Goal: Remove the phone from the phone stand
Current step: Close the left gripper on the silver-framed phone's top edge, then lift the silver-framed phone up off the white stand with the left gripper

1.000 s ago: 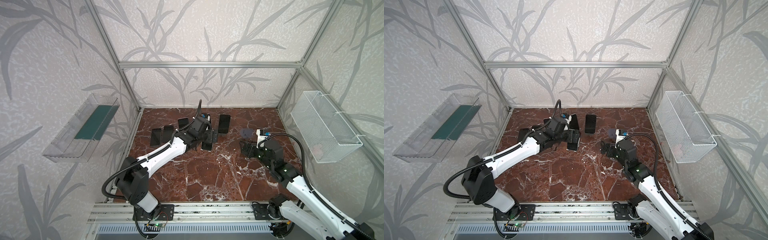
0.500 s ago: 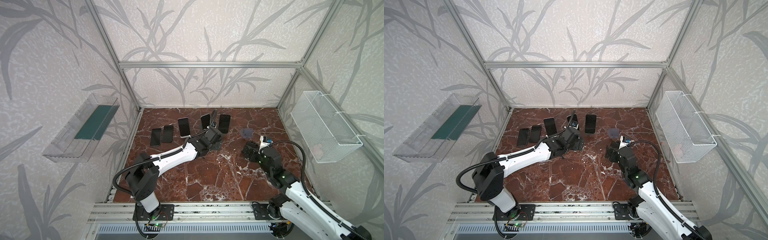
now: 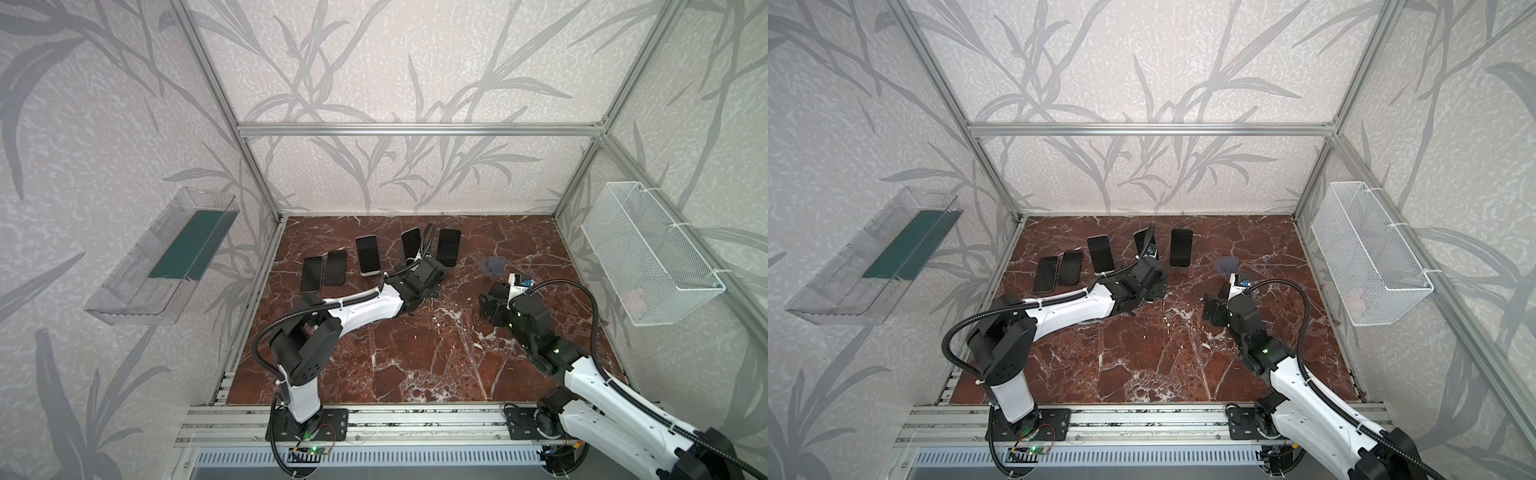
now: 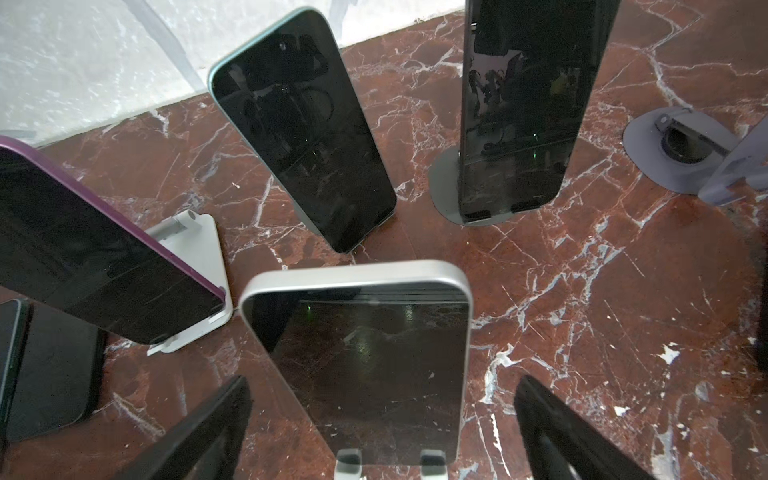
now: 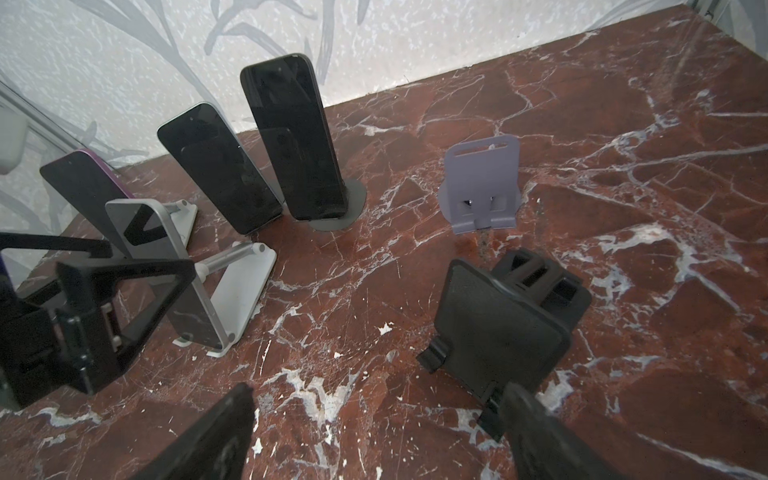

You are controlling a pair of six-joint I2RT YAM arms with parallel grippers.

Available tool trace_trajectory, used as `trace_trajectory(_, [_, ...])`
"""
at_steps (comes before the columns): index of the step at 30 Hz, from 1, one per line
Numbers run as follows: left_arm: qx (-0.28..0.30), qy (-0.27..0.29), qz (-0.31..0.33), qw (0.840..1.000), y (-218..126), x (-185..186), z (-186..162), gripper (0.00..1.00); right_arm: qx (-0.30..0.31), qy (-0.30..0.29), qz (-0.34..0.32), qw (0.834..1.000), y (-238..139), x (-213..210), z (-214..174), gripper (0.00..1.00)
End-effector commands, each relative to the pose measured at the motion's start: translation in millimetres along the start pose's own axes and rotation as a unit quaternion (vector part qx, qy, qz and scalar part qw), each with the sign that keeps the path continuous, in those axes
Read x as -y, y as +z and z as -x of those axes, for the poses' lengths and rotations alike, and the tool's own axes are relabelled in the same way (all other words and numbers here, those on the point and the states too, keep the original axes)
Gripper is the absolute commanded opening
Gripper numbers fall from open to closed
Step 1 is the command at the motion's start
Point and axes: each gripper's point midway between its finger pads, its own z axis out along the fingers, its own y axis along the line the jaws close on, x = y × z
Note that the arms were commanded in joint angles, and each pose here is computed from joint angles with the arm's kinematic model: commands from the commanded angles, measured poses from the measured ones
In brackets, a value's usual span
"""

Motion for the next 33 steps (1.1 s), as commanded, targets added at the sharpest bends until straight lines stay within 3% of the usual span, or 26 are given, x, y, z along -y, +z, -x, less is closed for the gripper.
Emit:
trace_trajectory(1, [0.01, -0.031, -0.004, 0.999, 4.7, -8.7, 19.4, 0.99, 0.023, -0.006, -0.006, 1.0, -1.3, -0.7, 11.5, 0.92])
trace_trajectory(8, [-0.011, -0.047, -0.029, 0.998, 20.4, -9.4, 17.7, 0.98, 0.024, -0.005, -0.01, 1.0, -1.1, 0.5, 11.0, 0.92])
trace_trajectory(16, [-0.018, -0.051, -0.071, 0.996, 21.7, 2.3, 19.0, 0.9, 0.033, -0.002, 0.004, 0.999, -2.8, -3.4, 13.3, 0.92])
trace_trajectory(23, [-0.026, -0.048, -0.079, 0.995, 19.3, 4.8, 15.9, 0.71, 0.029, 0.0, -0.022, 0.999, -3.8, 4.6, 14.6, 0.92])
trace_trajectory(33, [0.028, -0.074, -0.121, 0.99, -20.5, 4.6, 50.2, 0.68, 0.043, 0.007, -0.018, 0.999, -8.6, 5.8, 16.8, 0.92])
